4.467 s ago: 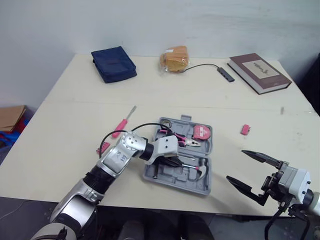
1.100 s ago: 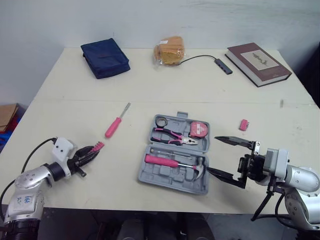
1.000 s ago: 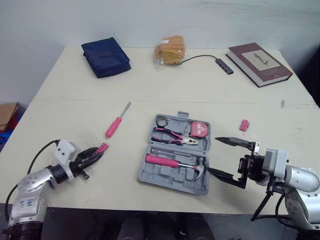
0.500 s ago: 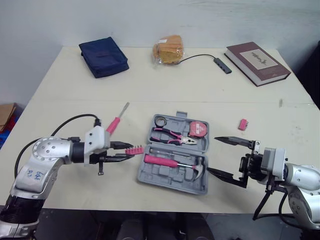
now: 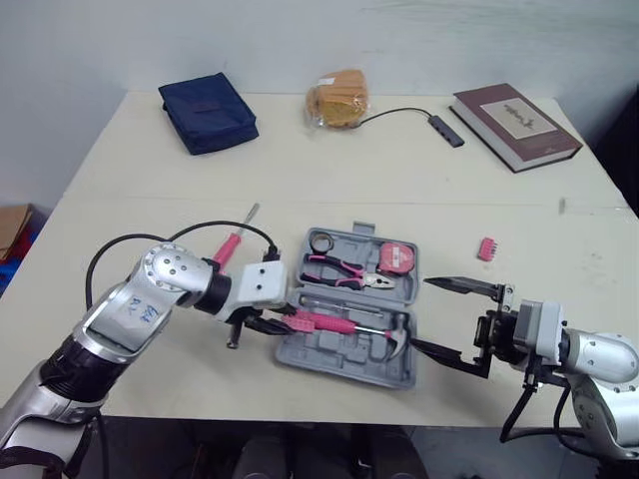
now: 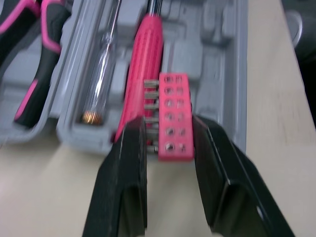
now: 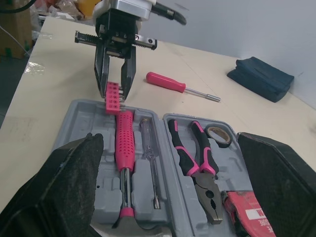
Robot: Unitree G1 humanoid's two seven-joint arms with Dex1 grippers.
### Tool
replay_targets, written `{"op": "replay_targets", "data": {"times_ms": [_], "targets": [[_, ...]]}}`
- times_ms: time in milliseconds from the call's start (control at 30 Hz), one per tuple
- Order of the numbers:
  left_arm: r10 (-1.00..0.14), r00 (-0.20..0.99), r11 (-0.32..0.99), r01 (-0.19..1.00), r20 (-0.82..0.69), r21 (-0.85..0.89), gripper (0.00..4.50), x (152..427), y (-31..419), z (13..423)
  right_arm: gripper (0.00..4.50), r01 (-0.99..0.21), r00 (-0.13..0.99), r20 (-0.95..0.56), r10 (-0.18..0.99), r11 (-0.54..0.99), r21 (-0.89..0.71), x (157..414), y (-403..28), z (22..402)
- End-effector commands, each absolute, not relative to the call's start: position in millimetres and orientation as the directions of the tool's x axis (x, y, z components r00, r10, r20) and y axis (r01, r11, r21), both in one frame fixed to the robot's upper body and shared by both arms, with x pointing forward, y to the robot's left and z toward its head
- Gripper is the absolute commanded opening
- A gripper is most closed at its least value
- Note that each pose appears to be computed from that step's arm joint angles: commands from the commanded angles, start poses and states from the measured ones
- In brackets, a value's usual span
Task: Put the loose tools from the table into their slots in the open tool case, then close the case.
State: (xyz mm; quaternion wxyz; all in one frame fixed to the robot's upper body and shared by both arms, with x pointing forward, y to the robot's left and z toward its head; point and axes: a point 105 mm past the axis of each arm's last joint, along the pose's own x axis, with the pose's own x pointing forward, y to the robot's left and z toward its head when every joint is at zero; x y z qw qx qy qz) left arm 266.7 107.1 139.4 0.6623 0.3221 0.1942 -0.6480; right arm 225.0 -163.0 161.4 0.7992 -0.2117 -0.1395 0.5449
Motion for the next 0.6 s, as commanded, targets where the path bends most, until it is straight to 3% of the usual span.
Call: {"op": "replay_targets", "data": {"times_ms": [33, 600], "targets": [[-0.720, 0.051, -0.093, 0.981, -0.692, 0.169, 0.65, 259, 101, 141, 4.50, -0.791, 0.372, 0.008, 0.928, 0.322, -0.520, 221, -166, 164], [-0.659, 0.090, -0.080, 0.979, -0.747, 0.189, 0.65, 264, 91, 122, 4.50, -0.783, 0.385, 0.014, 0.923, 0.334, -0.525, 215, -171, 158]]}}
